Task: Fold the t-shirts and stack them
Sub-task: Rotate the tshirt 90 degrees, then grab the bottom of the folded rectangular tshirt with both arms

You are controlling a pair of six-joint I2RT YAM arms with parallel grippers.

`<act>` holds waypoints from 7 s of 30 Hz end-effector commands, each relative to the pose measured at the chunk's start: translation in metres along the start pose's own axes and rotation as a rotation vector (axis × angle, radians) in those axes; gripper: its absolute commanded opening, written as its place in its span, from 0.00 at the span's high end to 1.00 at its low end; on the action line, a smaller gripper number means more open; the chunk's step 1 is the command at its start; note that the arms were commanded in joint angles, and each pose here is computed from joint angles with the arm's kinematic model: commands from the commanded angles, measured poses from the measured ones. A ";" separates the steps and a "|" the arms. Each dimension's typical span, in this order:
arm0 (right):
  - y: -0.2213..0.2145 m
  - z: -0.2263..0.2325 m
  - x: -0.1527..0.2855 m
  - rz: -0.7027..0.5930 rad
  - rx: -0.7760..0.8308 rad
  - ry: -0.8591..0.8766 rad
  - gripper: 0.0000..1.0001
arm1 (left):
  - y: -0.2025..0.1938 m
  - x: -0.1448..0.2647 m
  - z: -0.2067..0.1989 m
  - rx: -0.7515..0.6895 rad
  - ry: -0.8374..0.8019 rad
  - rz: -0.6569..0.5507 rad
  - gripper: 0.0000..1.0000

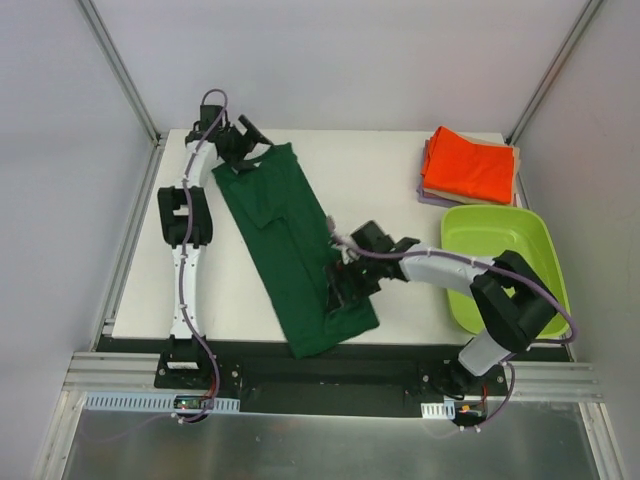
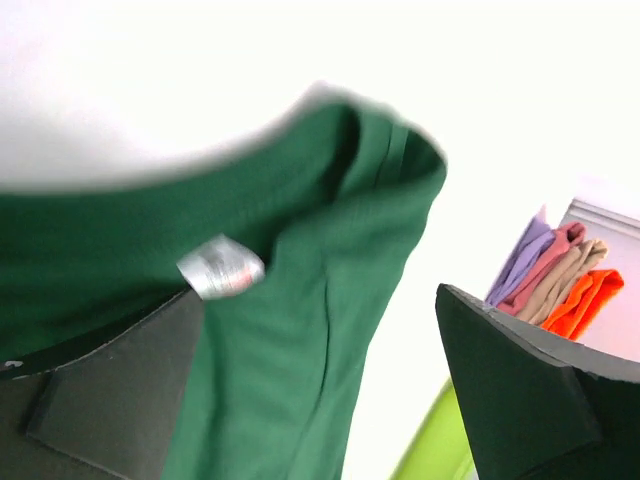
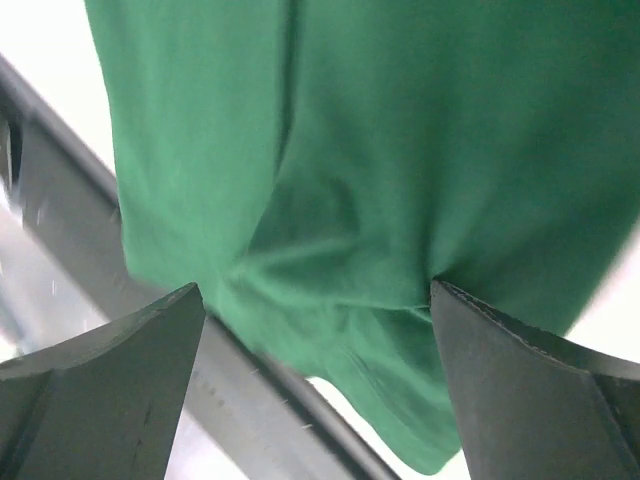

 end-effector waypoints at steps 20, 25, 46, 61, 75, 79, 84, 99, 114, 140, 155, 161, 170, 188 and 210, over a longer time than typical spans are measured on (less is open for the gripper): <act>-0.035 0.079 0.024 -0.048 0.371 0.063 0.04 | -0.181 0.092 -0.005 -0.475 0.055 -0.038 0.01; -0.047 0.090 0.016 -0.016 0.450 0.113 0.04 | -0.212 0.076 0.064 -0.437 0.240 0.015 0.01; 0.014 0.055 -0.016 0.054 0.569 -0.086 0.04 | -0.136 -0.034 0.017 -0.379 0.235 0.115 0.01; 0.010 0.090 0.009 -0.011 0.826 -0.025 0.04 | -0.212 0.104 -0.005 -0.521 0.144 0.044 0.01; 0.002 0.076 -0.027 0.128 0.898 -0.141 0.12 | -0.286 0.135 0.131 -0.322 -0.009 0.186 0.01; 0.007 0.070 -0.036 0.150 0.893 -0.180 0.15 | -0.289 0.131 0.154 -0.304 0.043 0.200 0.01; 0.013 0.064 -0.038 0.135 0.880 -0.235 0.22 | -0.287 0.127 0.176 -0.299 0.105 0.183 0.01; 0.023 0.057 -0.031 0.099 0.824 -0.339 0.44 | -0.278 0.128 0.203 -0.349 0.227 0.175 0.01; 0.021 0.063 -0.020 0.059 0.802 -0.297 0.45 | -0.277 0.127 0.207 -0.351 0.248 0.180 0.01; 0.005 0.049 -0.035 0.089 0.758 -0.301 0.89 | -0.277 0.125 0.212 -0.343 0.269 0.195 0.01; -0.026 0.049 -0.018 0.089 0.753 -0.308 0.86 | -0.282 0.128 0.214 -0.318 0.265 0.211 0.01; -0.027 0.051 -0.012 0.063 0.740 -0.314 0.80 | -0.288 0.137 0.202 -0.329 0.201 0.228 0.01; 0.009 0.091 0.073 -0.292 0.593 -0.299 0.34 | -0.295 0.190 0.158 -0.403 0.002 0.125 0.01; -0.011 0.052 0.058 -0.401 -0.038 -0.431 0.04 | -0.286 0.212 0.262 -0.225 0.313 -0.091 0.09; -0.022 0.055 -0.017 -0.143 -0.209 -0.268 0.34 | -0.288 0.188 0.283 -0.200 0.405 -0.014 0.83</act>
Point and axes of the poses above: each gripper's point midway between its finger pads, its own x axis back along the fingers, its own z axis along the line the jaws close on, y = z × x, the point moved 3 cm from there along x, back along the fingers, and after that the axes turned 12 degrees about x, right-handed, at the moved point
